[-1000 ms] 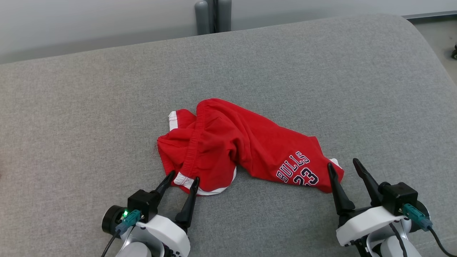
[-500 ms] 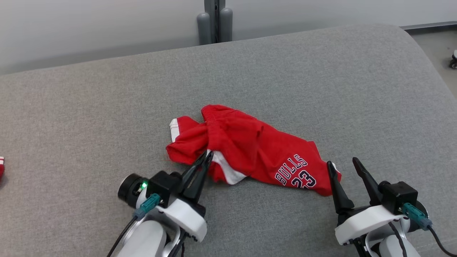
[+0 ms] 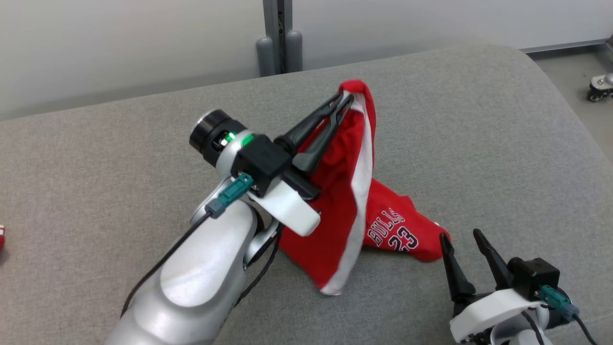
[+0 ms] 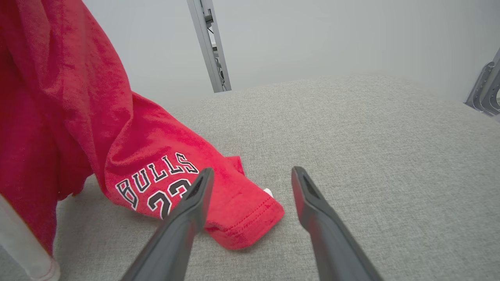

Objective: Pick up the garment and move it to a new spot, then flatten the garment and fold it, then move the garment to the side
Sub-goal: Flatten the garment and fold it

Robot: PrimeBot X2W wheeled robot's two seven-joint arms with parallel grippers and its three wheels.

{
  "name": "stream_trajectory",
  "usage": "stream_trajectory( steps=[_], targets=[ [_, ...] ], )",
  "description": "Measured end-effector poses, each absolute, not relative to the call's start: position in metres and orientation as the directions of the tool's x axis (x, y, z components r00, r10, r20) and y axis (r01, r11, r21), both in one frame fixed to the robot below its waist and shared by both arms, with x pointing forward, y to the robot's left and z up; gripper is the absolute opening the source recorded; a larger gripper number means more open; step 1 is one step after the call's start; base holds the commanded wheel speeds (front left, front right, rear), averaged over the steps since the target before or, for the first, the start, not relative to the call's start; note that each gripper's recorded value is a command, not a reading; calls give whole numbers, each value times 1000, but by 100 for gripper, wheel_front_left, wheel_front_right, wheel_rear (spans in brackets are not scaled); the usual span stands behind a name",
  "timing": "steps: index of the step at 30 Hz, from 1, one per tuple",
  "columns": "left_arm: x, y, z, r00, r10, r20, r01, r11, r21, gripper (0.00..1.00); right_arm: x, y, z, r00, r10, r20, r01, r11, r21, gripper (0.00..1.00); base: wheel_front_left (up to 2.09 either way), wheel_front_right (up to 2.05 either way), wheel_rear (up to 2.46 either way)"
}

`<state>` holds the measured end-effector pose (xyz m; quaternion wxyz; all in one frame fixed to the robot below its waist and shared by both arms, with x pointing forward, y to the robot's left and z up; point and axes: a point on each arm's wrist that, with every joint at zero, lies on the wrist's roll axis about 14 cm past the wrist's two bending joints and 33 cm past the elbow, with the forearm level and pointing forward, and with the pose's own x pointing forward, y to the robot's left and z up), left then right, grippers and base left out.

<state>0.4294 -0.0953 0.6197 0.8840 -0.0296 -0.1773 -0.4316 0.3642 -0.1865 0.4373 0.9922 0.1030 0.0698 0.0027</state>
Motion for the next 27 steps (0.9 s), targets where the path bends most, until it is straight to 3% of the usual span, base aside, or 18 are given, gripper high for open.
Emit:
stream_trajectory(
  steps=[5,15,26,27],
  targets=[
    [451,-89,625,638,-686,350,719,693,48,0,364,-186,433,989,20,-149,13,976,218,100,0,0,0],
    [494,-2,499,876,-482,24,483,874,-55,0,377,-182,426,986,34,-165,4,975,221,100,0,0,0],
    [462,97,423,953,-239,-187,223,969,-105,0,392,-156,429,982,114,-148,-82,975,208,100,0,0,0],
    [458,103,420,954,-226,-197,208,972,-106,32,393,-154,431,982,122,-144,-90,974,208,100,0,0,0]
  ],
)
